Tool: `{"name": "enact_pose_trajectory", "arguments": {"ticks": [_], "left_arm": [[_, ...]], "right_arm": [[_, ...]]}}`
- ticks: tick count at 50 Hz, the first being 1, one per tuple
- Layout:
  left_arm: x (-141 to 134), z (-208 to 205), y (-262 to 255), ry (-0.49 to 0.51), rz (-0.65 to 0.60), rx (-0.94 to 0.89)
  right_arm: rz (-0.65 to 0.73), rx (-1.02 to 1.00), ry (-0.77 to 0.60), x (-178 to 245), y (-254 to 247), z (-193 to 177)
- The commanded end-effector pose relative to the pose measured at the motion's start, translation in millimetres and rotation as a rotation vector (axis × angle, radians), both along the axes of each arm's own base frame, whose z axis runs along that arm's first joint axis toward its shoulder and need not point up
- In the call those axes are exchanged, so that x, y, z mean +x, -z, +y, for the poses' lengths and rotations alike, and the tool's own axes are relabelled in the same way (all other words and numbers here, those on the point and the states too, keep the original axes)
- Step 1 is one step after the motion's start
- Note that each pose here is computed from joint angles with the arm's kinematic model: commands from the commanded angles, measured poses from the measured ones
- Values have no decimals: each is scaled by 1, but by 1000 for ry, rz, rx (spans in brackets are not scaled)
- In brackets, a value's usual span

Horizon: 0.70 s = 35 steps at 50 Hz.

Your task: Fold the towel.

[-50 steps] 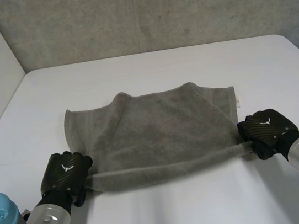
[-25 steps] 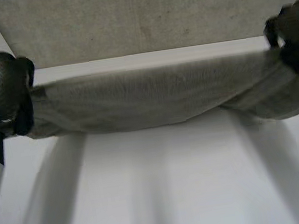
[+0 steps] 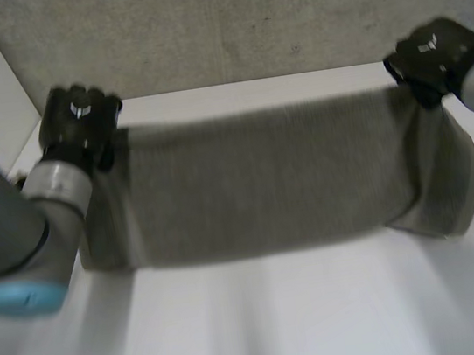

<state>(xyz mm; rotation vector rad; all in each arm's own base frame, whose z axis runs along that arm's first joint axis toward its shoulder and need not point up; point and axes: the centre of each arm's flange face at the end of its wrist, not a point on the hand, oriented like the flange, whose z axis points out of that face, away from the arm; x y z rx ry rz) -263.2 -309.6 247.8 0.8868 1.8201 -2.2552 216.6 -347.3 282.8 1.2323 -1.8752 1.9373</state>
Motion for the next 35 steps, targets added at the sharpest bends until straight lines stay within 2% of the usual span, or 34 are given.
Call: {"name": "enact_pose_trajectory", "arguments": {"ticks": [1, 2, 4, 5, 7, 13, 19, 21, 23, 24, 26, 27, 29, 32, 35], "left_arm": [[-22, -50, -92, -16, 134, -309], [-22, -52, -116, -30, 177, -386], [-21, -51, -136, -42, 223, -455], [-21, -51, -136, -42, 224, -456], [-16, -49, -159, -56, 306, -544], [-11, -40, -162, -39, 348, -541], [-7, -35, -101, -26, 275, -376], [-7, -29, -60, 5, 223, -275], [-5, -26, -40, 17, 199, -232], [-5, -26, -40, 17, 199, -231], [5, -20, -3, 25, 162, -171], [5, -20, -3, 25, 162, -171], [11, -11, 31, 38, 134, -125], [14, -1, 56, 60, 114, -92], [20, 10, 74, 66, 94, -48]], "right_arm": [[-169, -561, 42, 29, -70, -46], [-170, -562, 42, 29, -70, -46], [-263, -692, 27, 33, -96, -39], [-263, -693, 27, 33, -96, -38], [-333, -702, 14, 30, -115, -25], [-358, -624, -9, 27, -110, -18], [-293, -449, -95, 32, -66, -15], [-276, -397, -115, 33, -51, -13], [-245, -275, -137, 29, -14, -11], [-245, -275, -137, 29, -13, -11], [-217, -156, -161, 28, 29, -4], [-217, -155, -161, 28, 29, -3], [-208, -100, -166, 28, 48, 1], [-160, 37, -177, 25, 98, 19], [-138, 55, -178, 24, 106, 23]]}}
